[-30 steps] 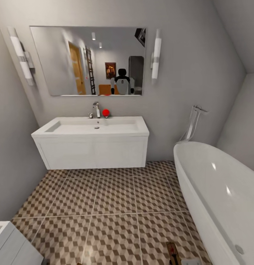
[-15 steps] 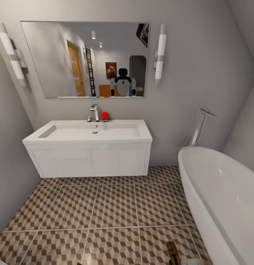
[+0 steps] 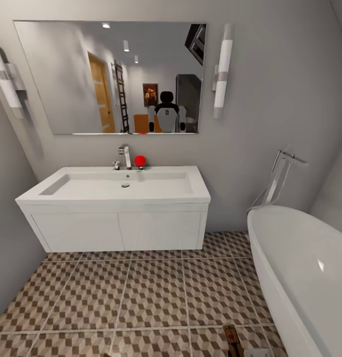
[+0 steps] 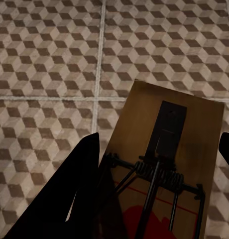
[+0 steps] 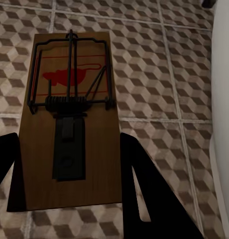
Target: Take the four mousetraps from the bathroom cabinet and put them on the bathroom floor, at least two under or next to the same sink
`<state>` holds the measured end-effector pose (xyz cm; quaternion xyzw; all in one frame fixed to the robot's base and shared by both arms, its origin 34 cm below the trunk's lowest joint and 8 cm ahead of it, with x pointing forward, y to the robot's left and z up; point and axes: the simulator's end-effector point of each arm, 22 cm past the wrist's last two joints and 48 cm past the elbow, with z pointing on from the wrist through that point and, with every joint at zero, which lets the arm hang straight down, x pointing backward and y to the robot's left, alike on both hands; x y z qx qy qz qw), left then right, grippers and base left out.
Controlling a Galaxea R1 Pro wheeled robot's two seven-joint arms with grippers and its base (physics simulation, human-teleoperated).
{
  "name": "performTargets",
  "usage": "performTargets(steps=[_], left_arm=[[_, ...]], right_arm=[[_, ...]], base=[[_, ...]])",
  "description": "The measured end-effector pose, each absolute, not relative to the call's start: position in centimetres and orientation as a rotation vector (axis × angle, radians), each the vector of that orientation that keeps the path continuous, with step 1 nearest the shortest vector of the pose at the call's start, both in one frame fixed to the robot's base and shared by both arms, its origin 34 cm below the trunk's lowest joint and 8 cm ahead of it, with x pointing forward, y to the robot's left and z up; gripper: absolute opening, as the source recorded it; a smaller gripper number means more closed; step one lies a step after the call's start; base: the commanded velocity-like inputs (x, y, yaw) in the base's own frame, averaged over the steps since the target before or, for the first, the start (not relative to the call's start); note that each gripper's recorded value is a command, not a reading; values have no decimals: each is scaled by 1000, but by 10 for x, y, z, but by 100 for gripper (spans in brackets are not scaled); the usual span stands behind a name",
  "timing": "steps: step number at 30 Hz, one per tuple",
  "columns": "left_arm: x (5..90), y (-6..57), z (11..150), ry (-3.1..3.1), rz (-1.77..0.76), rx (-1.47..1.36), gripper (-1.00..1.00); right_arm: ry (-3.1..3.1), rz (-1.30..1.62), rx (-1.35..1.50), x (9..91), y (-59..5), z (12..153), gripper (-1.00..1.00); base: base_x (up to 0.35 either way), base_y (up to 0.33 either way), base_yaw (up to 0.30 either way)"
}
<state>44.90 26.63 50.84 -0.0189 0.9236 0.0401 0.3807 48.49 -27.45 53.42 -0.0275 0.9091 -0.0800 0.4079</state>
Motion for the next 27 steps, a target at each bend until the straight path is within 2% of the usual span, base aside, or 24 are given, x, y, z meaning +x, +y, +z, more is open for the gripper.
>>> performTargets(steps=[27], left_arm=[[449, 266, 508, 2358, 102, -48, -100]], right_arm=[[2291, -201, -70, 485, -274, 534, -100]], base=[[13, 0, 0]])
